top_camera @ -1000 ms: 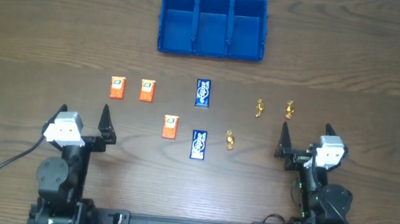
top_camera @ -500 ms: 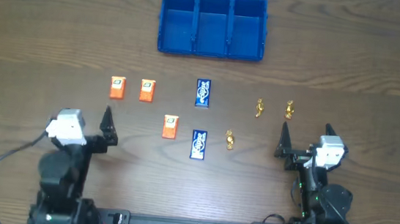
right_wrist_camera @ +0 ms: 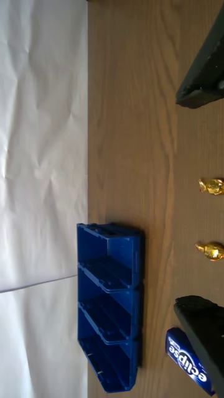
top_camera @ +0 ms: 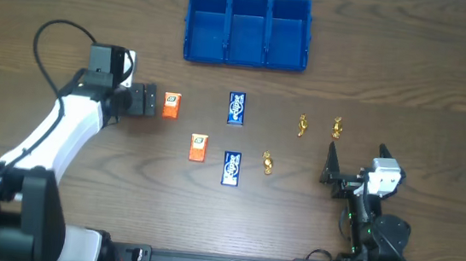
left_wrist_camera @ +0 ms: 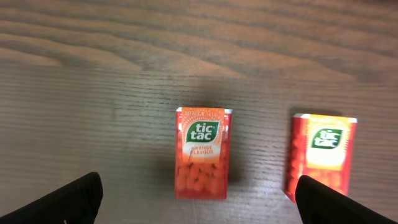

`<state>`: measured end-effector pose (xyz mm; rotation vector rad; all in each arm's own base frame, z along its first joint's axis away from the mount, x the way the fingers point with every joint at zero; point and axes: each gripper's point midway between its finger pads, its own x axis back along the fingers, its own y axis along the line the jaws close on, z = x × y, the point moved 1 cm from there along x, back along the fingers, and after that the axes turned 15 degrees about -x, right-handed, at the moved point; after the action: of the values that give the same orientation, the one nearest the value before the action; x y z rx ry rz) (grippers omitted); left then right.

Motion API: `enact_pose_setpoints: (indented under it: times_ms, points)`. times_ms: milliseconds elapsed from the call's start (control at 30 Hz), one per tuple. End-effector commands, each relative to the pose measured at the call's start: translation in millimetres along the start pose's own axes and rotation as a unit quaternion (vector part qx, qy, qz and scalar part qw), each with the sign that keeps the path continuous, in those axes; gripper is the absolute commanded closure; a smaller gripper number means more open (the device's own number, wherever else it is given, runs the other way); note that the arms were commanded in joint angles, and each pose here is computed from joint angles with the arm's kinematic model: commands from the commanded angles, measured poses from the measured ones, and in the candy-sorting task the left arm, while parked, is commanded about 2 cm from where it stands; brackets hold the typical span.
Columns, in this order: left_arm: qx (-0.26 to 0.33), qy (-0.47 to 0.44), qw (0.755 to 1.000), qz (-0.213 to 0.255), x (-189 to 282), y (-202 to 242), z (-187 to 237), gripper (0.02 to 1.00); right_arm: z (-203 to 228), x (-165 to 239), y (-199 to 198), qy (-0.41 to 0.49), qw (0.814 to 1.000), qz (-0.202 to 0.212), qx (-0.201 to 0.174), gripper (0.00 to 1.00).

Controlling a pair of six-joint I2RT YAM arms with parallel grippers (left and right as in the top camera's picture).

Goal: Sort Candies Into Trays

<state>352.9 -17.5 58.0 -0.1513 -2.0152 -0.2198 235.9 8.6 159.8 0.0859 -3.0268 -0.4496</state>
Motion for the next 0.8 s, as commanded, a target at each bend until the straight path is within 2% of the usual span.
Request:
enact_pose_setpoints:
  times_ms: [33,233,333,500,667,800]
  points:
    - [-0.025,0.025,0.999,0.007,-23.1,-2.6,5.0,0.020,0.5,0.2,-1.7,-0.001,1.000,0.003,0.006,0.003]
    - [-0.037,0.042,0.998,0.009,-40.6,-3.5,12.3,0.031,0.5,0.2,-1.6,-0.001,1.000,0.003,0.006,0.003]
    - [-0.037,0.045,0.998,0.003,-45.3,-1.5,13.6,0.134,0.5,0.2,-1.7,-0.001,1.000,0.003,0.006,0.003]
    - [-0.037,0.045,0.998,0.003,-45.3,-1.6,13.5,0.406,0.5,0.2,-1.6,-0.001,1.000,0.003,0.006,0.003]
    - [-0.036,0.047,0.998,0.004,-46.9,-2.4,14.6,0.599,0.5,0.2,-1.6,-0.001,1.000,0.003,0.006,0.003]
    - [-0.023,0.045,0.999,0.006,-47.5,-3.1,13.7,0.698,0.5,0.2,-1.7,-0.001,1.000,0.003,0.006,0.003]
